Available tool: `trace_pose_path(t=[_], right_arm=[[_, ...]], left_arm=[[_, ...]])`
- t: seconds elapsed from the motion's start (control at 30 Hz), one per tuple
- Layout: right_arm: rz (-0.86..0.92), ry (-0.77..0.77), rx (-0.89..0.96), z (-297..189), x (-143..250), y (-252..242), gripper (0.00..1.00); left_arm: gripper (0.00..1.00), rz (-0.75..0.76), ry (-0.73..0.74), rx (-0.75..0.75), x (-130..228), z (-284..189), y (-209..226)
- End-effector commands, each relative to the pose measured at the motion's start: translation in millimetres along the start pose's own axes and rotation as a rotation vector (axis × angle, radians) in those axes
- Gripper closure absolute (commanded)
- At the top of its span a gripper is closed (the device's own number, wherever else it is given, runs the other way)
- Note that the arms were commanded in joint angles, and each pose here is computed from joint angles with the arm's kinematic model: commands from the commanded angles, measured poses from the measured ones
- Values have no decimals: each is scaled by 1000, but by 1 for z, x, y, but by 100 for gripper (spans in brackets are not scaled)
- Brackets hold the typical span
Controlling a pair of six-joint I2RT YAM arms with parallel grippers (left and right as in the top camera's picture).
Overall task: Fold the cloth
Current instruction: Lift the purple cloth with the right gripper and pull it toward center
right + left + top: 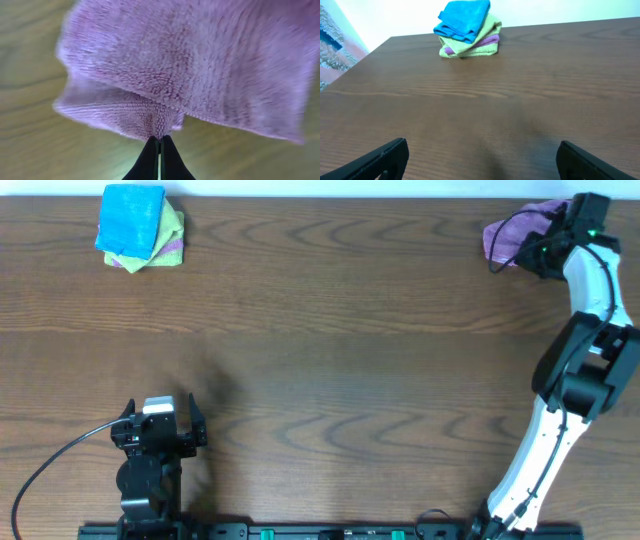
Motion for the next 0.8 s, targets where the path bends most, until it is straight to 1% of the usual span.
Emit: trace_pose_path(t=[0.0, 0.27, 0.47, 0.6, 0.77], right_arm=[[-102, -138, -8, -70, -36, 28, 99], [-218, -201, -21, -147, -40, 70, 98], [-280, -208, -56, -198, -27, 103, 99], [-338, -162, -95, -233, 0, 134, 98], [-437, -102, -156, -260, 37, 179, 98]], left_arm=[[5, 18, 31, 15, 10, 2, -3], [5, 18, 31, 15, 10, 2, -3], [5, 18, 31, 15, 10, 2, -3], [4, 18, 31, 15, 10, 2, -3], [5, 18, 31, 14, 10, 2, -3]])
Point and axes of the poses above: each gripper's point midway between its finger pads, its own z axis out along the fingers, its own y axis along the line the jaws close on, x = y × z, the point moved 5 cm from there along -z, back along the fingers, and after that the axes turned 1 degree about z, right-handed, at the moved point
